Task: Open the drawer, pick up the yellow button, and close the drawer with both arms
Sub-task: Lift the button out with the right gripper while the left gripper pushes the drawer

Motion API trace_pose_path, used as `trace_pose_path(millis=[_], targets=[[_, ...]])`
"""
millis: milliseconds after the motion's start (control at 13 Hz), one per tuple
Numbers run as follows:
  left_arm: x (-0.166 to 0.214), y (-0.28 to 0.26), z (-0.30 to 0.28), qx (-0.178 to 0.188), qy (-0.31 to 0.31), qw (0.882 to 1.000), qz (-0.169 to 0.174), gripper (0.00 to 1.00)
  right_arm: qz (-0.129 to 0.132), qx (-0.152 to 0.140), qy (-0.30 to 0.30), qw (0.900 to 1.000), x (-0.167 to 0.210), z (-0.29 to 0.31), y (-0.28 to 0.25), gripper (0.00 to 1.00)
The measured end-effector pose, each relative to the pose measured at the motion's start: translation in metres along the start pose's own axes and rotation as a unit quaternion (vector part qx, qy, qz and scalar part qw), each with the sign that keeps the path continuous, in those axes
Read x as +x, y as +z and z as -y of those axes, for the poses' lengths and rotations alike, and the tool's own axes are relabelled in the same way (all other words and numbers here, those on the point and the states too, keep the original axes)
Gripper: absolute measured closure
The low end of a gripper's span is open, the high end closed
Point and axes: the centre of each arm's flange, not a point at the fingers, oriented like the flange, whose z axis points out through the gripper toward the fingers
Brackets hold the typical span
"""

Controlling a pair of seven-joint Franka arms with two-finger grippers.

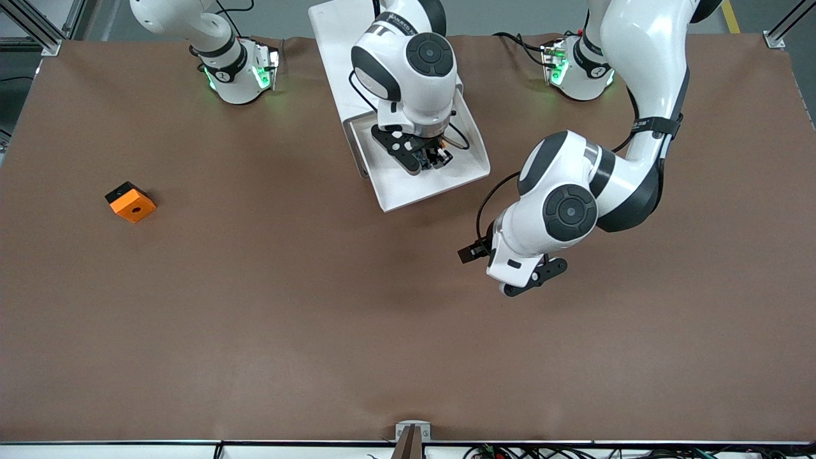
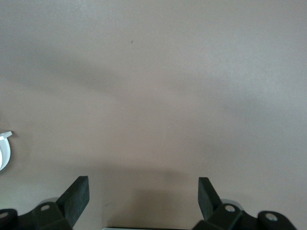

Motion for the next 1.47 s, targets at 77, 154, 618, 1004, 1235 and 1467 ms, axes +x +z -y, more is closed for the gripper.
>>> trace_pose_path(millis=[77,154,618,1004,1235,1467], targets=[[-0.002,0.001,-0.001,0.001,0.002,1.0,0.001,0.0,-0.002,-0.005,0.003,1.0,0.005,0.0,-0.006,0.59],[-0.006,0.003,-0.004,0.001,0.005,1.0,0.0,0.0,-0.003,-0.013,0.002,1.0,0.014,0.0,-0.017,0.59],[-0.031,0.026,-0.02,0.012,0.024,1.0,0.005,0.0,0.003,-0.016,-0.064,0.998,0.113,-0.021,-0.127,0.59],[-0.074,0.051,-0.041,0.028,0.041,0.999,0.019,0.0,0.019,-0.02,-0.149,0.988,0.287,-0.101,-0.204,0.59],[-0.094,0.06,-0.05,0.036,0.037,0.998,0.021,0.0,0.042,-0.022,-0.21,0.977,0.403,-0.158,-0.193,0.59],[-0.112,0.071,-0.056,0.046,0.034,0.998,0.024,0.0,0.048,-0.011,-0.26,0.964,0.507,-0.216,-0.152,0.59]])
